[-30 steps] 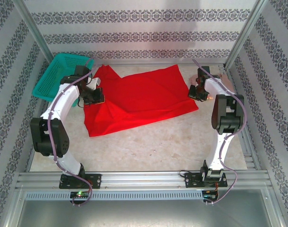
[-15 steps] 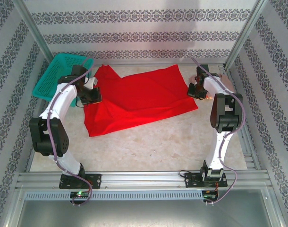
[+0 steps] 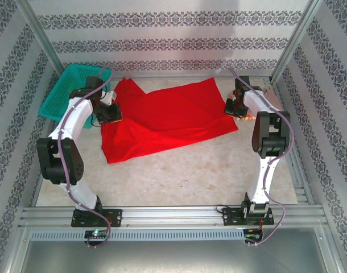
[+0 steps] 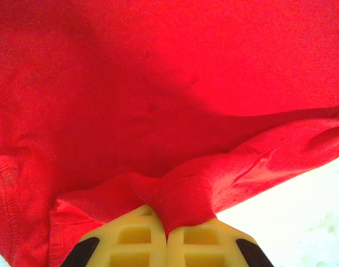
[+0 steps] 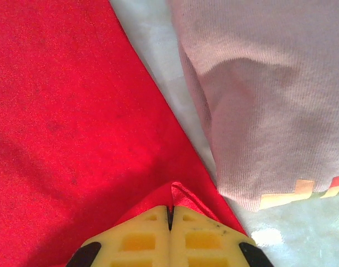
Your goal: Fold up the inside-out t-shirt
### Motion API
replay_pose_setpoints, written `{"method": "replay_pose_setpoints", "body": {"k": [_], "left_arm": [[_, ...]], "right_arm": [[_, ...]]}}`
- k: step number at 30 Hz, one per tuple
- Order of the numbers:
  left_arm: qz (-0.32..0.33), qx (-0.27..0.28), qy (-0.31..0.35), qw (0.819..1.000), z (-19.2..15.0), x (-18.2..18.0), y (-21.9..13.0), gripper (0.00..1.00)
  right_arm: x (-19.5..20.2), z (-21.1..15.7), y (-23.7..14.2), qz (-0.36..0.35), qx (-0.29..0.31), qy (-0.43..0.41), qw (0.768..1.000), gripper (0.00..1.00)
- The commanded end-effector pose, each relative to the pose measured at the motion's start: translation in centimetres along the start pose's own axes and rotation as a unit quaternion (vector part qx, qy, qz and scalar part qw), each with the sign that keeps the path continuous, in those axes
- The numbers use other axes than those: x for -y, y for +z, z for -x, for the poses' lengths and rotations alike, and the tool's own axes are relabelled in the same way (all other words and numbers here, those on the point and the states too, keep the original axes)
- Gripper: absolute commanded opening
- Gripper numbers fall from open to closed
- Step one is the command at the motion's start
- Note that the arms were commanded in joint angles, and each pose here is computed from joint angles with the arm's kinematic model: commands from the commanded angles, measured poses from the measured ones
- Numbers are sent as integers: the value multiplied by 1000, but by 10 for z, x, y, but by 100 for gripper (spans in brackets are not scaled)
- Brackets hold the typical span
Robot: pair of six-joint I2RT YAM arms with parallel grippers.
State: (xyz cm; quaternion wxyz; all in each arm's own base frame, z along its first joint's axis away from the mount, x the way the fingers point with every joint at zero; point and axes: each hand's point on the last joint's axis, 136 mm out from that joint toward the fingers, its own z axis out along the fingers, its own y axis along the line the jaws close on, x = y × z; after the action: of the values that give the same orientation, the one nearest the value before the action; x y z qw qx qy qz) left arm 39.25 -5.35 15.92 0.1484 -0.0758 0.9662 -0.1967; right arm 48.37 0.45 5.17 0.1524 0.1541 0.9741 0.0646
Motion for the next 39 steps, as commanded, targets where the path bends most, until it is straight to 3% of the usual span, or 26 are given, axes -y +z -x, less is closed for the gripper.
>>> {"method": "replay_pose_setpoints", "body": {"k": [1,18,27,33,39], "left_arm": [[8,1,-8,1000,7,-10,0,0],[34,-32,-33,998,19,-33,33,0],[67,-39,-43,996,29,-53,44,5],[87,-34,-56,994,42,-67,54,14],[87,8,-60,994,69,-65,54,42]], "right_arm": [[2,0,6,-19,-7,-13,1000,2],[-5,16,20,-11,-2,-6,1000,7],[-17,33,5,10,16,-10,1000,26],[-36,47,-27,57,49,-17,997,32],[-48,36,-58,91,72,-29,993,35]]}}
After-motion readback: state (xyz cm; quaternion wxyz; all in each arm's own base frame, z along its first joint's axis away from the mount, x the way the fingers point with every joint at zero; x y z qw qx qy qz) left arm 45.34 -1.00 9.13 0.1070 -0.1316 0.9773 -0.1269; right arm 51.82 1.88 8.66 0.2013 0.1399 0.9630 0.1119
